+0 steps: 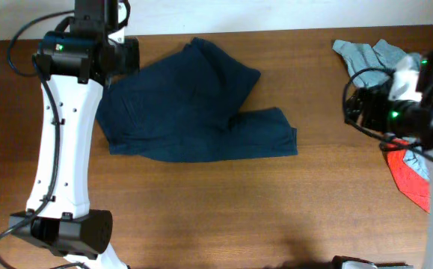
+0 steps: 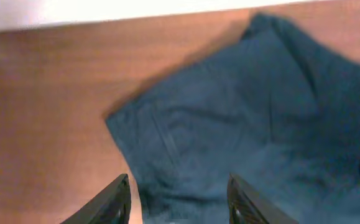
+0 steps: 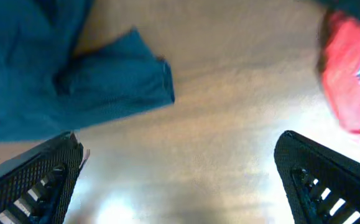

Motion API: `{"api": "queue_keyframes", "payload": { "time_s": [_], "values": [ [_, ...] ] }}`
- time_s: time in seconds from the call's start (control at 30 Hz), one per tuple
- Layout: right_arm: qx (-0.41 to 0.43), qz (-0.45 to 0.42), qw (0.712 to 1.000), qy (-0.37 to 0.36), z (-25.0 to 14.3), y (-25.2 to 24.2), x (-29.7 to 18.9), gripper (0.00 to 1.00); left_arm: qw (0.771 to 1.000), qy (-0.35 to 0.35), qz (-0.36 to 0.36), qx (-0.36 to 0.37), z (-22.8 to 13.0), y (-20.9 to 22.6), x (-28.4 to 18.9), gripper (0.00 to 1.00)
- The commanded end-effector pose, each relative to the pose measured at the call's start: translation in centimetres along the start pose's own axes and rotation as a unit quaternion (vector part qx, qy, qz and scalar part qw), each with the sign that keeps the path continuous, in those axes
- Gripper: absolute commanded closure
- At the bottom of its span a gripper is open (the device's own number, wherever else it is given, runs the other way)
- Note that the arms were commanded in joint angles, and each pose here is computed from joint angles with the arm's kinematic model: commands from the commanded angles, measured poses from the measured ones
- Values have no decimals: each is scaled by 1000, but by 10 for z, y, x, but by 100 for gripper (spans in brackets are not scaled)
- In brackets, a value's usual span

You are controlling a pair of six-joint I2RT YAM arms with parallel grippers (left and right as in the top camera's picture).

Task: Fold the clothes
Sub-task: 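Grasp the right side of the shorts with the right gripper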

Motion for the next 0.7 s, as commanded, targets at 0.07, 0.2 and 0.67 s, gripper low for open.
{"api": "queue_keyframes", "payload": {
  "time_s": [0.07, 0.2, 0.67],
  "values": [
    [-15, 37, 990, 133, -40, 9, 107, 1, 1000, 17, -26, 2, -9, -4, -11, 50],
    [-50, 100, 981, 157, -64, 36, 178, 0, 999, 19, -25, 3, -10, -4, -11, 47],
    [-38, 45, 970, 234, -98, 39, 252, 0, 1000, 16, -24, 3, -8, -4, -11, 39]
  ]
}}
Point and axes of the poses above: each gripper's point midway between its finger pads, its own x axis out along the fingers, its own y axis along the line the jaws close on, z = x × y, the point moved 5 cm from there along -x, back along the fingers, and after that the axes turned 3 degrees about -x, right-handed, at the moved point
